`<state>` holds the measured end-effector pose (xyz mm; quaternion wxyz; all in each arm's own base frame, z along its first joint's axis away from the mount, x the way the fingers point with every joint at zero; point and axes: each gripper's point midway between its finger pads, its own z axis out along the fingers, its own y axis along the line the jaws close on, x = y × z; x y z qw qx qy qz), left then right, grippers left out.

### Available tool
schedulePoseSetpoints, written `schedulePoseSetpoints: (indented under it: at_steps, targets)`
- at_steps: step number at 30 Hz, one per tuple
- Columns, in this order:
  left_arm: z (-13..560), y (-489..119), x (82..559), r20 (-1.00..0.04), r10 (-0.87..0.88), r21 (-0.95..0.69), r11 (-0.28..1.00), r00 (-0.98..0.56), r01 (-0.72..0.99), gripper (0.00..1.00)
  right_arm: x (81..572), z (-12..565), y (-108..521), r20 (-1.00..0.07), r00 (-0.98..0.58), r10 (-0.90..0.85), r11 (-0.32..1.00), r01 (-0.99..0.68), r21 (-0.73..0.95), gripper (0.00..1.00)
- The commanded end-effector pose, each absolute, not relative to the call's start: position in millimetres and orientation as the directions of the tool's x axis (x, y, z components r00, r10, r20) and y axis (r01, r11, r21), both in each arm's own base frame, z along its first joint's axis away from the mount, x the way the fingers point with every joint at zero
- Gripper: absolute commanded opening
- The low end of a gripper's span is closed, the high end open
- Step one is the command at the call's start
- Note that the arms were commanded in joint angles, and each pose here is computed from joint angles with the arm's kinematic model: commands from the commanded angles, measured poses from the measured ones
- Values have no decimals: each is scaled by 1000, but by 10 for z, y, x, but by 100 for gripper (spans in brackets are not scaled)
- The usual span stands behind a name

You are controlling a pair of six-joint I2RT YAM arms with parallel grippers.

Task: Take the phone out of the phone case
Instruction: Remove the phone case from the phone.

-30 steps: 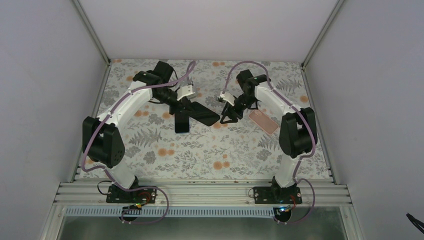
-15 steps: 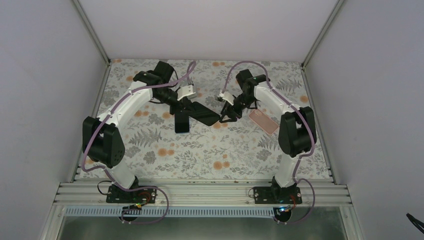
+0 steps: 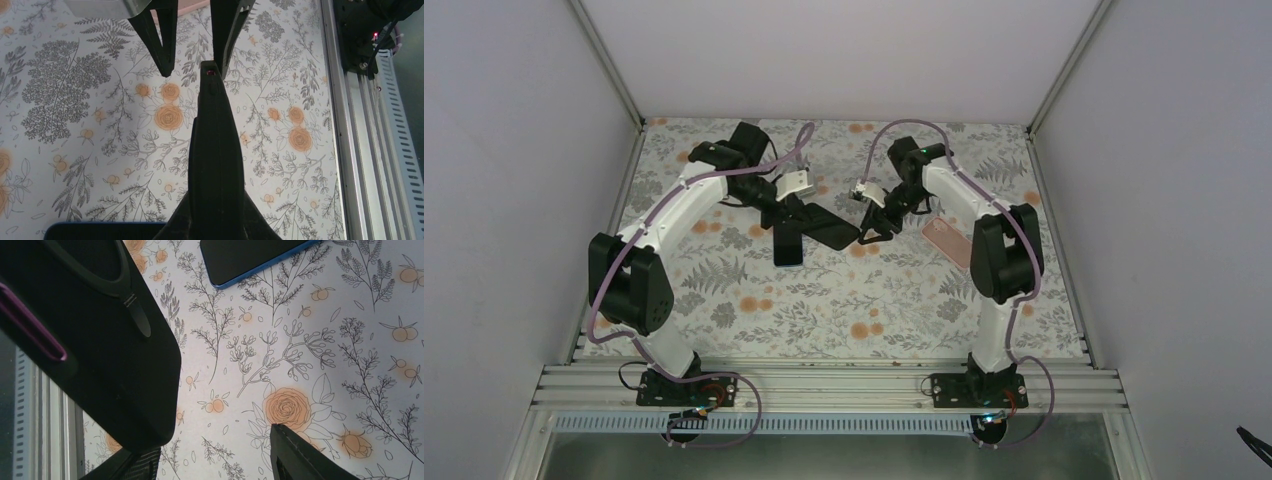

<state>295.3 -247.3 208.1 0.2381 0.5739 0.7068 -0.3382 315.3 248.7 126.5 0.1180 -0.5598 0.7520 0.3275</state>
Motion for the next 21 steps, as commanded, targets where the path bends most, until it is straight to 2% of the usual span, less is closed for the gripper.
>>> schedulePoseSetpoints:
  at_steps: [1, 12, 21]
  targets:
    - [2404, -2617, 2673, -799, 570, -249, -24, -191, 968, 2, 3357, 1243, 2544, -546, -311, -778, 155, -937, 313, 54]
    - [2416, -2644, 2459, -800, 569, -300, -108, -189, 948, 2, 3626, 1271, 2553, -527, -294, -797, 180, -950, 256, 52]
    - [2299, -2649, 2633, -788, 589, -250, -40, -180, 967, 2, 3487, 1424, 2643, -568, -284, -772, 139, -948, 285, 53]
